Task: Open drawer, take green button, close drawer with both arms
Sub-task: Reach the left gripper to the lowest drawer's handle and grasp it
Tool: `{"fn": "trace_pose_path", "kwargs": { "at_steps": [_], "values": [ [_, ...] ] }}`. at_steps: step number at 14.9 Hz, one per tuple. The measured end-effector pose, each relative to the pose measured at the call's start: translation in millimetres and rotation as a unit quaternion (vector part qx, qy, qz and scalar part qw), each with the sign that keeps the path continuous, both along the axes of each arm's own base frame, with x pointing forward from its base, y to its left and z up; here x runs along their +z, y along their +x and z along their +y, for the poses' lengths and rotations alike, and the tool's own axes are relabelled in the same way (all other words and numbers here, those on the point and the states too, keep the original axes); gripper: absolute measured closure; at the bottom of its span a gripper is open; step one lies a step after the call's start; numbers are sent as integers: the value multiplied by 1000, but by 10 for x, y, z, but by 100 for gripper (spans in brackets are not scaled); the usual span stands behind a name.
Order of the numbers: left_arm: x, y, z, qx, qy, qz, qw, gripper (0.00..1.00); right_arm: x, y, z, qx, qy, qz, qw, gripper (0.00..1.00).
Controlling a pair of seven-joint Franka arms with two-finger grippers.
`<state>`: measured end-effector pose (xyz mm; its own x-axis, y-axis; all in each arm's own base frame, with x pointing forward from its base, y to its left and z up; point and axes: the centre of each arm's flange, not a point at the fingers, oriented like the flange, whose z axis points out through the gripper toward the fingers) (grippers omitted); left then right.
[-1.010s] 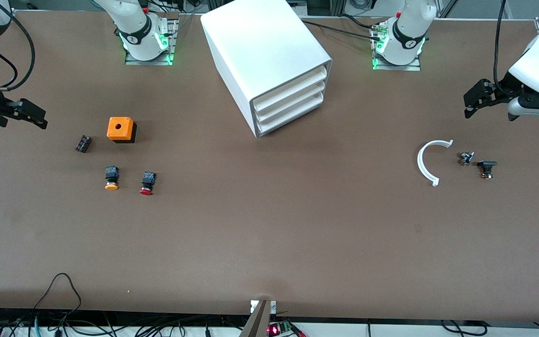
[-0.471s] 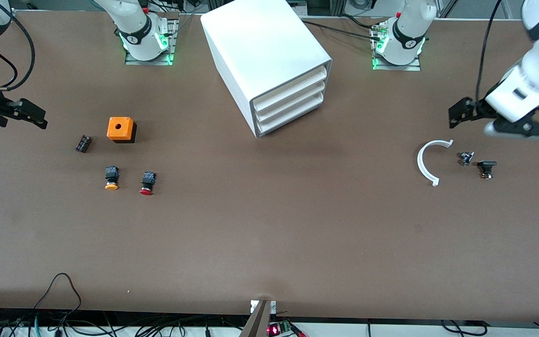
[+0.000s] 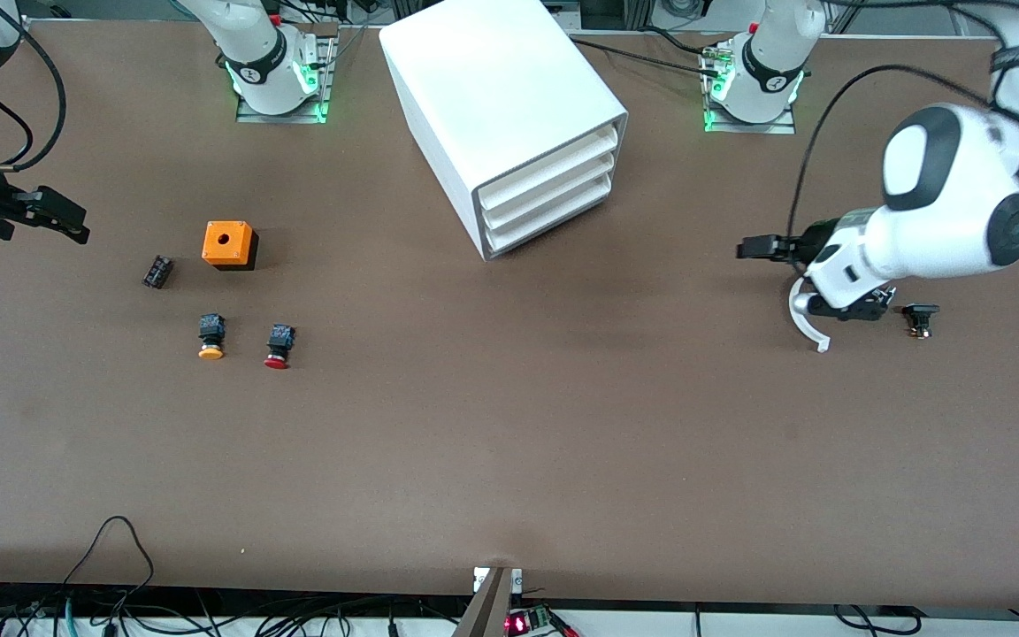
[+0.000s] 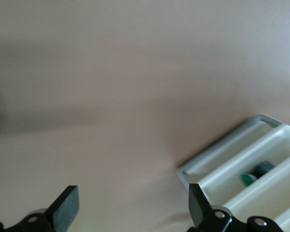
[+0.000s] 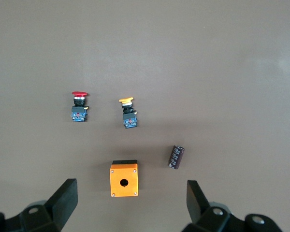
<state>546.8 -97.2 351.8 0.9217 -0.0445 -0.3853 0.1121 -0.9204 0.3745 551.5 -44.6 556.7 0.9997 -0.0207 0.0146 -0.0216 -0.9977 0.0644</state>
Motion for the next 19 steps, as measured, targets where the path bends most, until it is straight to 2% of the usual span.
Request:
{"fn": "trace_pose_path", "kwargs": {
  "at_steps": [4, 7, 9, 11, 15, 19],
  "values": [
    [-728, -223, -578, 24, -77, 68, 994, 0, 2, 7, 10, 1, 0, 0, 1000, 0],
    [-1178, -413, -980, 25, -153, 104, 982, 0, -18, 16, 12, 1, 0, 1, 1000, 0],
    [-1441, -549, -1120, 30, -192, 108, 975, 0, -25, 19, 12, 1, 0, 2, 1000, 0],
    [-1613, -691, -1205, 40, -212, 107, 971, 0, -31, 21, 12, 1, 0, 3, 1000, 0],
    [-1777, -966, -1369, 31, -231, 99, 967, 0, -153, 70, 47, 4, 2, 14, 1000, 0],
    [-1878, -1270, -1655, 26, -230, 102, 967, 0, -210, 101, 178, 11, 15, 19, 1000, 0]
  ]
}}
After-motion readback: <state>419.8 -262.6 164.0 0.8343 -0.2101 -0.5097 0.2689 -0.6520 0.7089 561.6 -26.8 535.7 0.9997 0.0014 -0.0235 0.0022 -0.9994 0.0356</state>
